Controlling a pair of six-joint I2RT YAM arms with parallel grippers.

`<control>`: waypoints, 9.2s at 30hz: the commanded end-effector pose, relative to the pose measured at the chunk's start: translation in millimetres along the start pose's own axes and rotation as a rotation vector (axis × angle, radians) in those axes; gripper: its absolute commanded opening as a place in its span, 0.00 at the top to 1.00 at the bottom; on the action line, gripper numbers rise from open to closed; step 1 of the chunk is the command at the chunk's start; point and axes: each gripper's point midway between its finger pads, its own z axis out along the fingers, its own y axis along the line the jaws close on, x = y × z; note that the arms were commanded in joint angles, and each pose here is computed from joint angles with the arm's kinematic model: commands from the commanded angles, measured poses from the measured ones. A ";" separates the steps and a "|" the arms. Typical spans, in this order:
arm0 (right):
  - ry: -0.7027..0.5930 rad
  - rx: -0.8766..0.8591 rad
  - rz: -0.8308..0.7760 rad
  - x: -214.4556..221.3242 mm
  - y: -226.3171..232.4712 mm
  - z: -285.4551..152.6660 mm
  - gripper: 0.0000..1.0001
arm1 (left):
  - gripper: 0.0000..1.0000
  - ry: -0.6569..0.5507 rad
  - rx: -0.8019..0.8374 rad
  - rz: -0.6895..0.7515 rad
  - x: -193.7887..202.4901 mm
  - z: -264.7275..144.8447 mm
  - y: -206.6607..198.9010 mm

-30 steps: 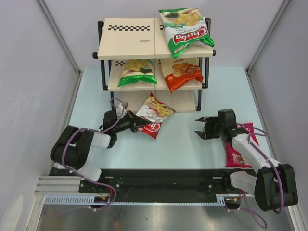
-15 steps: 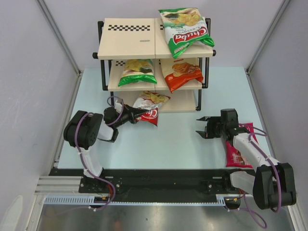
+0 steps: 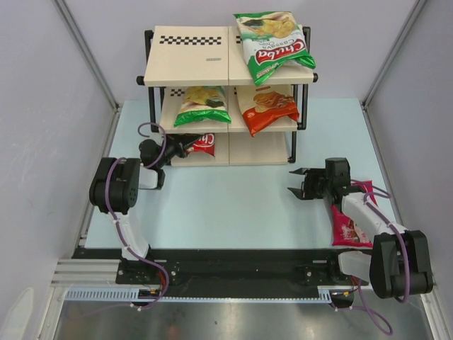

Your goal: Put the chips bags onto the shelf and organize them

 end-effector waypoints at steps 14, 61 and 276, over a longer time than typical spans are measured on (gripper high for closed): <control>0.015 -0.048 0.022 -11.0 15.7 1.8 0.39 | 0.41 0.065 -0.182 0.089 13.7 6.7 42.0; -0.604 0.201 -0.493 -254.8 19.0 -104.2 0.24 | 0.18 0.272 -0.668 0.522 91.9 -133.1 -15.3; -0.237 -0.110 -0.065 -82.3 7.4 -54.0 0.57 | 1.00 0.547 -0.367 -0.095 262.5 -7.6 -45.8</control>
